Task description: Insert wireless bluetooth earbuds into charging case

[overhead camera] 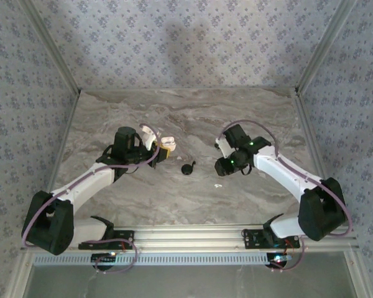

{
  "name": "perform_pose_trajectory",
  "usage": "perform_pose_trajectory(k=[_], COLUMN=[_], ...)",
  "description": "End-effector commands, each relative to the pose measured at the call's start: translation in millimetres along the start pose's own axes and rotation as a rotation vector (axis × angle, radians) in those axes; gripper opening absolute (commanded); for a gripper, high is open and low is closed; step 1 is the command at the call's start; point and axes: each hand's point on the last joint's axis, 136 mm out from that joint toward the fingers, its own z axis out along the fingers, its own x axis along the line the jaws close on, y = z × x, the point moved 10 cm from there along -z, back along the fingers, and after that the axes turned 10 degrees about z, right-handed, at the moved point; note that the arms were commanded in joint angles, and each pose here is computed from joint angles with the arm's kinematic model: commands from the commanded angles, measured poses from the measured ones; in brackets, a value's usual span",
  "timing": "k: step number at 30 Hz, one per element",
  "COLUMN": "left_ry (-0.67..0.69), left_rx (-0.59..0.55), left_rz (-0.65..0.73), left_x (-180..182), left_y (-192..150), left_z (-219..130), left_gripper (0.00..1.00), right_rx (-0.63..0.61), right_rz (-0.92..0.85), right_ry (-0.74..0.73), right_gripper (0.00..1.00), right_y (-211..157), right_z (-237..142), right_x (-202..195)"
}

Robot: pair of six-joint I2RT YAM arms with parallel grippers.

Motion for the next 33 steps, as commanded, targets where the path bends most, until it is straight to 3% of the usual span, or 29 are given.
perform_pose_trajectory(k=[1,8,15,24,33], left_ry=[0.004,0.008,0.012,0.016,0.015], left_rx=[-0.026,-0.024,-0.018,-0.012,-0.008], left_rz=[0.032,0.034,0.031,0.032,0.027], left_x=[-1.8,-2.1,-1.0,-0.7,-0.5], left_y=[12.7,11.8,10.2,8.7,7.3], left_z=[-3.6,-4.2,-3.0,-2.8,-2.1], left_gripper=[0.13,0.13,0.13,0.13,0.13], right_rx=[-0.026,-0.027,0.057,0.095,0.14], right_rz=[-0.42,-0.901,-1.106,-1.252,-1.288], right_ry=[0.042,0.098,0.084,0.066,0.062], right_gripper=[0.38,0.38,0.38,0.39,0.39], right_y=[-10.6,-34.8,-36.8,-32.2,-31.6], right_z=[-4.1,17.0,45.4,68.2,79.9], right_x=[3.9,1.0,4.8,12.7,12.8])
